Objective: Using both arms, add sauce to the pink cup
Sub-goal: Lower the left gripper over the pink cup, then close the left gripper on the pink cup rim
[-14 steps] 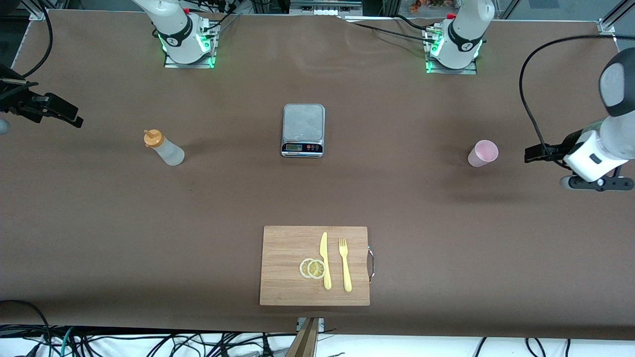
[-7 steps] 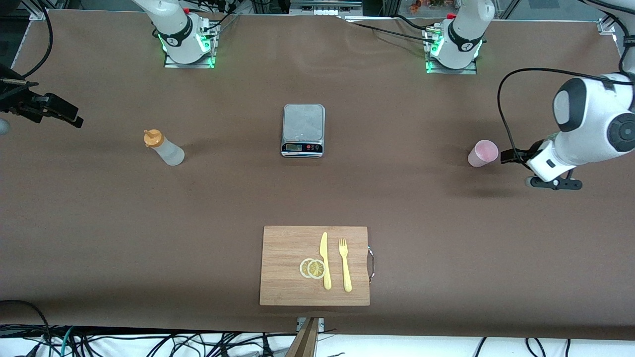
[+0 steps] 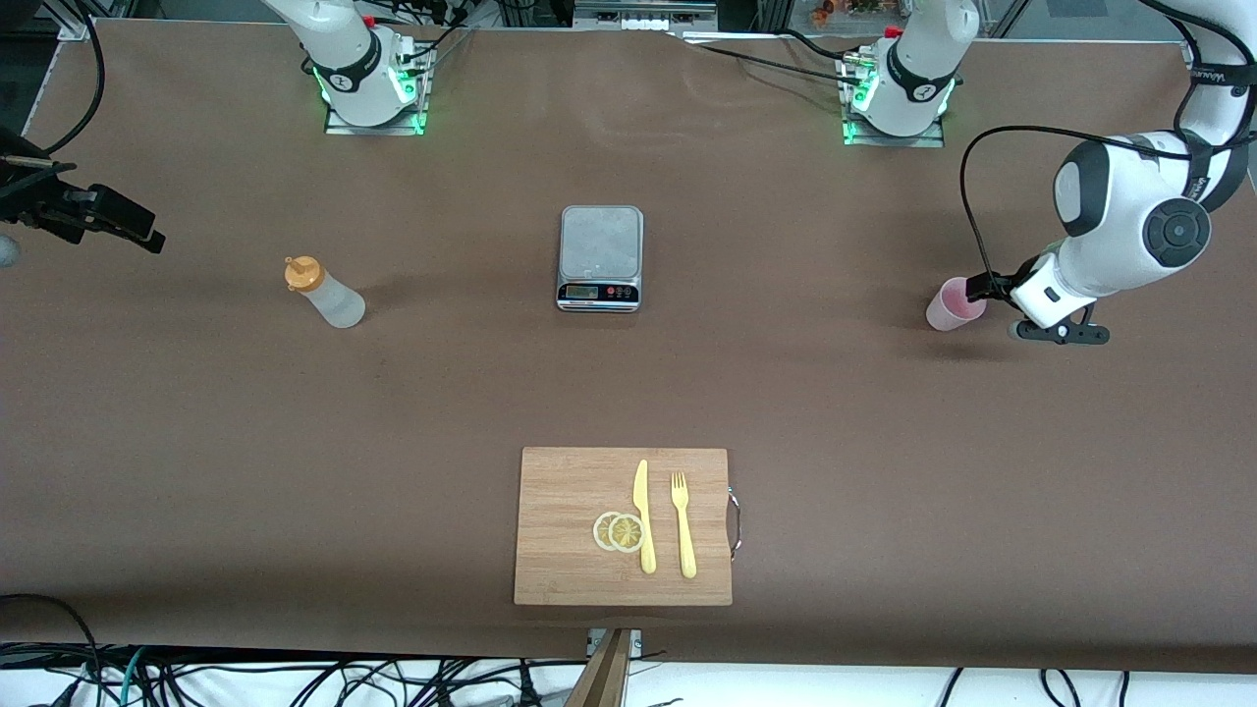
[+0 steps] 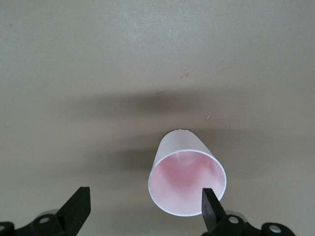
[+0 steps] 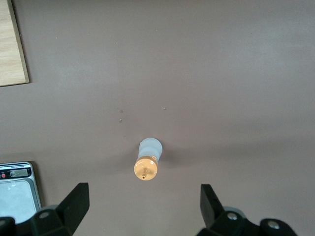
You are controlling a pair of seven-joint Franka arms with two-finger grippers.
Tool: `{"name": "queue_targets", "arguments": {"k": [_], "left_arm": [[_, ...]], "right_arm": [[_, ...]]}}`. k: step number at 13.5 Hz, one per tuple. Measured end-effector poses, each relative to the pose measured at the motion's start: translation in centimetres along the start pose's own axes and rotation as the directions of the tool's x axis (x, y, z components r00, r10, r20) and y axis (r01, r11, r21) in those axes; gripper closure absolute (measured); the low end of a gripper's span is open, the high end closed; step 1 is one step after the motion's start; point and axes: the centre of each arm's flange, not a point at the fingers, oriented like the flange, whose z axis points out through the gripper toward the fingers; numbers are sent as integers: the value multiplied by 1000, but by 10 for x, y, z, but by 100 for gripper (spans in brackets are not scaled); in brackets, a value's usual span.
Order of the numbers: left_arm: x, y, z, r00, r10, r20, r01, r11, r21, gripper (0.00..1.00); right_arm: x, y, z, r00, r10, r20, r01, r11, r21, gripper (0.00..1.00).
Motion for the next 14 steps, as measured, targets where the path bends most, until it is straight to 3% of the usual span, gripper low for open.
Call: {"name": "queue_targets", "arguments": {"k": [14], "left_arm": [[-23,-12,39,997,37,-74,-36,999,7,2]], "right_arm": [[0,0,0,1000,0,0,0,1000,0,0]]}}
